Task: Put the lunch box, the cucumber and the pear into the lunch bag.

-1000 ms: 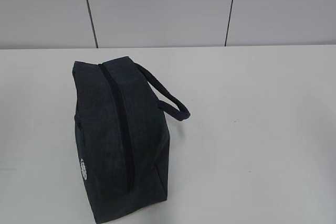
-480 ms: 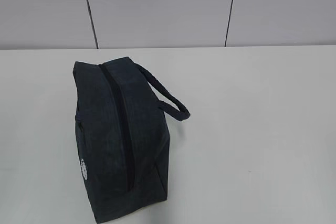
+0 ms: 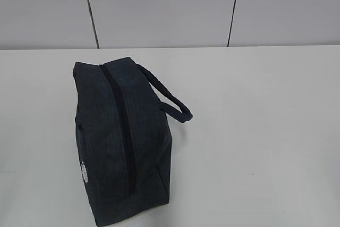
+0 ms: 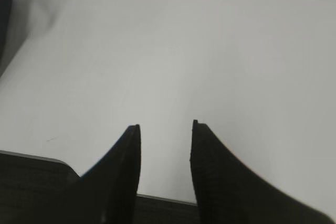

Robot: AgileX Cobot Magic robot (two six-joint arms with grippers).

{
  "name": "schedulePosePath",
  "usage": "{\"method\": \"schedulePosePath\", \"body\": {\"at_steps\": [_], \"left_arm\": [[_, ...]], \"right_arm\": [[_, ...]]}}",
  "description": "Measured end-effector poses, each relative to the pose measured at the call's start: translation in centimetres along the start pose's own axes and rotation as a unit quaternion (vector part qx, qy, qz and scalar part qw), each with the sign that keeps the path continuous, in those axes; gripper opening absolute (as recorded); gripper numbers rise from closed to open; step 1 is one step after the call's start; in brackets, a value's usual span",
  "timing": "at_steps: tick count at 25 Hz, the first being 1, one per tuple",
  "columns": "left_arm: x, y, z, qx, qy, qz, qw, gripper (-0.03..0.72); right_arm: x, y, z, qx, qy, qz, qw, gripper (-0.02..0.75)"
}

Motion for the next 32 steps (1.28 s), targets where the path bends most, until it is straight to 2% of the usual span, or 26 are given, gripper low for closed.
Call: {"method": "schedulePosePath", "body": {"at_steps": [20, 32], "left_arm": [[0.00, -0.15, -0.05, 0.002, -0.002, 0.006, 1.000, 0.323], [0.00, -0.14, -0.05, 0.003, -0.001, 0.004, 1.000, 0.294]], "right_arm": [[-0.32, 0.15, 0.05, -0.002, -0.002, -0.005, 1.000, 0.265], [-0.32, 0.15, 0.02, -0.003, -0.003, -0.004, 1.000, 0.265]]}}
Point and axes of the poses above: a point on each arm's last joint axis where the gripper is mounted, x pointing back along that axis away from the gripper, y along the wrist's bending axis when the last joint is at zero, z = x × y, the point moved 5 cm from there along -x, pointing out along that axis toward the gripper, and after that the axes turned 11 degrees about -x, right-handed, at the moved point
